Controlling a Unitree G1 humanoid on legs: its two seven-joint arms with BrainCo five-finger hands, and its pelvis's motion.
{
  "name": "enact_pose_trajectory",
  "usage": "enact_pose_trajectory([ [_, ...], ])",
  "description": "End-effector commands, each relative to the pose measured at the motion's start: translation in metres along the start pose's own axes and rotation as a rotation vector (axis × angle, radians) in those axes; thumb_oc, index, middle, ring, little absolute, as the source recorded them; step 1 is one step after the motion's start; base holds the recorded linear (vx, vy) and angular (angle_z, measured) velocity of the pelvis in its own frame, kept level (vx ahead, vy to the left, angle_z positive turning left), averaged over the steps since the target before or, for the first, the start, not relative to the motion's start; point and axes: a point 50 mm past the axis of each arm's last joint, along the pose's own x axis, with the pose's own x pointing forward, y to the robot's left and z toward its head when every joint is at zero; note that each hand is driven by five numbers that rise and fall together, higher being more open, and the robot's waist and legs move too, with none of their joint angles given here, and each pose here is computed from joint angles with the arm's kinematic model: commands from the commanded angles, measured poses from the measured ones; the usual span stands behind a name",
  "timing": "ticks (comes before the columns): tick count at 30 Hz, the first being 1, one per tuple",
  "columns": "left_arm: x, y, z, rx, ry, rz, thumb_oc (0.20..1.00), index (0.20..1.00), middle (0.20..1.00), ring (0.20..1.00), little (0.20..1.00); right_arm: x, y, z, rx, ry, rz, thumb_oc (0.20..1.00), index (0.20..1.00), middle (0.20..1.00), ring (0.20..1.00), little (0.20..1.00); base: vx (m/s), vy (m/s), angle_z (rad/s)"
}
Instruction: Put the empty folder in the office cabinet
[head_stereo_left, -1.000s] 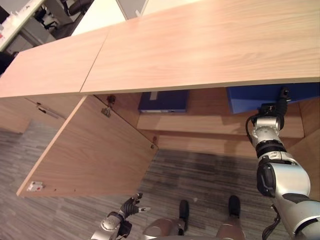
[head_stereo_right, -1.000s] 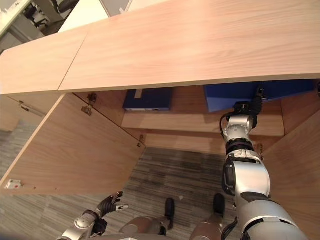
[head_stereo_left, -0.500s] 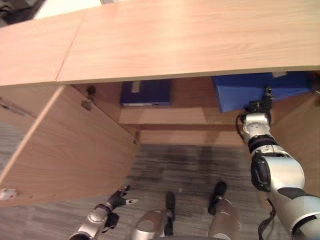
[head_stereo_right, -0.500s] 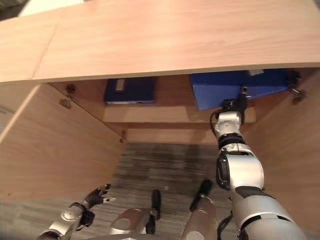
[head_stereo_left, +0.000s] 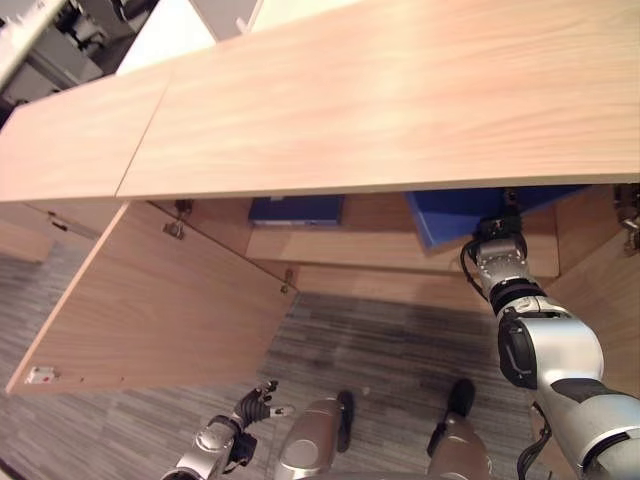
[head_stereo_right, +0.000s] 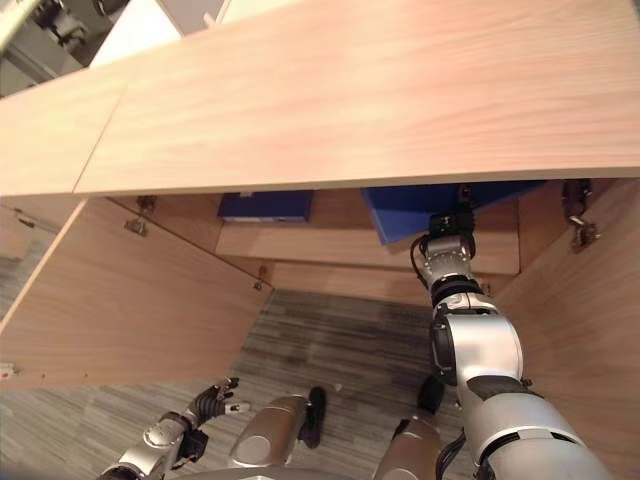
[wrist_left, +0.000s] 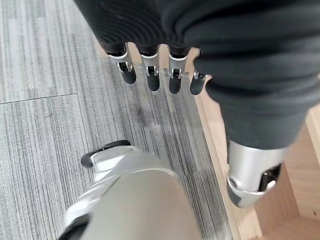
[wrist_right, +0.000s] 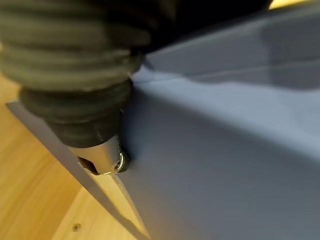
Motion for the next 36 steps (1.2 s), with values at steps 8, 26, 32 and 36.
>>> enact_pose_trajectory([
  [8,-0.005,0.005,-0.014,0.005,0.049,0.041,1.000,1.000,1.000,1.000,1.000,-0.002,0.028,0.086,0.051,-0.319,0.124,0.200,0.200,0.200,0.200,0.200,0.35,0.090,0.05],
  [26,-0.018,0.060,0.008,0.002,-0.049,0.194,1.000,1.000,1.000,1.000,1.000,-0.005,0.040,0.031,0.098,-0.177,0.200,0.200,0.200,0.200,0.200,0.200,0.20,0.175,-0.57],
  [32,-0.015,0.050,0.009,0.011,-0.054,0.156,1.000,1.000,1.000,1.000,1.000,-0.003,0.034,0.055,0.095,-0.234,0.170,0.200,0.200,0.200,0.200,0.200,0.08,-0.011,0.27],
  [36,-0.012,0.037,0.006,0.008,-0.049,0.112,1.000,1.000,1.000,1.000,1.000,-0.002,0.033,0.061,0.073,-0.244,0.153,0.200,0.200,0.200,0.200,0.200,0.02,-0.067,0.13],
])
